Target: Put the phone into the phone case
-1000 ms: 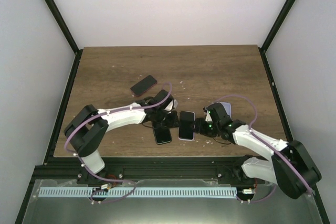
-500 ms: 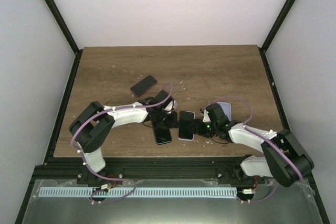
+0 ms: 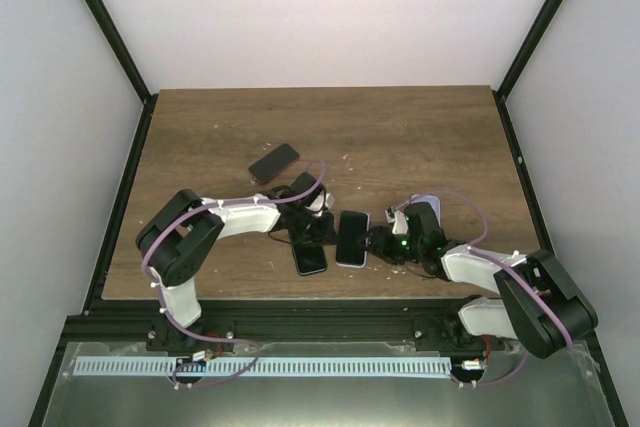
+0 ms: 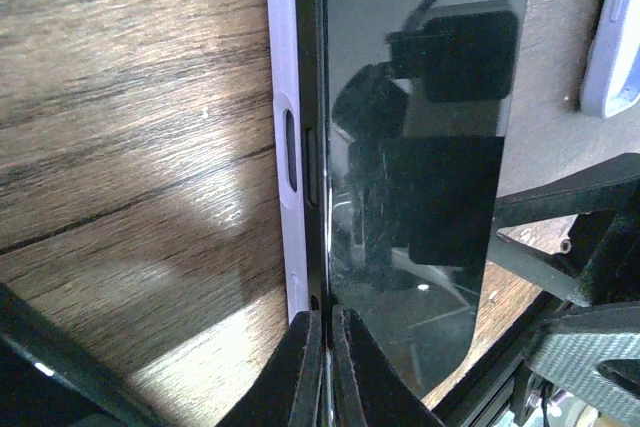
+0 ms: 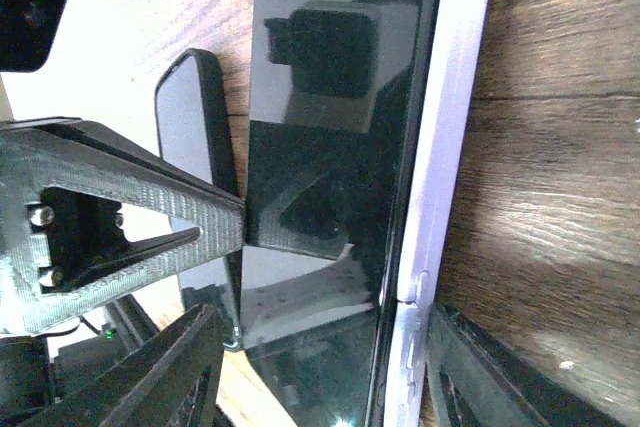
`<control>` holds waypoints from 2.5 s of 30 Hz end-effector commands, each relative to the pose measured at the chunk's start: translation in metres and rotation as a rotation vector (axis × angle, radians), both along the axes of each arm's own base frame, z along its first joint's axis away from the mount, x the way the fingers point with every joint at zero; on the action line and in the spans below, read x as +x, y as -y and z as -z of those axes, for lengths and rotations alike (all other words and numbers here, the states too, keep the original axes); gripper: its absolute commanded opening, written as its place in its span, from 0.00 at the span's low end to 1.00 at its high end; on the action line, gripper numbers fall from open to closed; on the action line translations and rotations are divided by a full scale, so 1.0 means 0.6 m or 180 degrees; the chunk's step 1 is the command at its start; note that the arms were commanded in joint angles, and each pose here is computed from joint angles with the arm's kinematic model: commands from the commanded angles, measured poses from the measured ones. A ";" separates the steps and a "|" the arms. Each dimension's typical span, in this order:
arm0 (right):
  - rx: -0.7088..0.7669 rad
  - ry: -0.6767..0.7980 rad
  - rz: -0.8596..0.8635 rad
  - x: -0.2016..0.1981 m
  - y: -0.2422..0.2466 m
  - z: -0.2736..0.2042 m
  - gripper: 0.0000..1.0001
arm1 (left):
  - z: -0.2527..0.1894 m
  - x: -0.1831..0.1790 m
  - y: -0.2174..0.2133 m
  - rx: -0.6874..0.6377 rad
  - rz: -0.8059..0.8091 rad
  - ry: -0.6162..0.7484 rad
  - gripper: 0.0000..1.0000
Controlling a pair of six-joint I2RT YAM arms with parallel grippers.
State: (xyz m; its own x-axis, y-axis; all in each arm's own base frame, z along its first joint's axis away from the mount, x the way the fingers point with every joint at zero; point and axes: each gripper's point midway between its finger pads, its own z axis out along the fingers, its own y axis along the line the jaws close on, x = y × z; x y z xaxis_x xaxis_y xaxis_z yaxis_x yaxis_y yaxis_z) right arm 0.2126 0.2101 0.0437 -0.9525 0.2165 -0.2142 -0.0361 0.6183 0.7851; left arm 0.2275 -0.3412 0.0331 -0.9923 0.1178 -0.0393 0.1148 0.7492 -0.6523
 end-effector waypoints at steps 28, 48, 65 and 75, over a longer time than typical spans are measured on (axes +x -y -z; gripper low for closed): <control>0.0381 -0.0431 -0.0186 -0.002 -0.031 -0.007 0.31 | 0.006 -0.006 -0.017 0.0089 -0.0032 0.0030 0.11; 0.0746 0.0200 -0.0238 0.010 -0.040 -0.099 0.04 | -0.178 0.054 -0.076 -0.0728 -0.0634 0.0474 0.33; 0.1580 0.1269 -0.1027 -0.013 -0.104 -0.352 0.03 | -0.368 -0.010 -0.168 -0.1764 -0.0255 0.1037 0.79; 0.2041 0.1346 -0.1446 -0.029 -0.168 -0.417 0.03 | -0.394 -0.036 -0.161 -0.2150 -0.0036 0.1095 0.79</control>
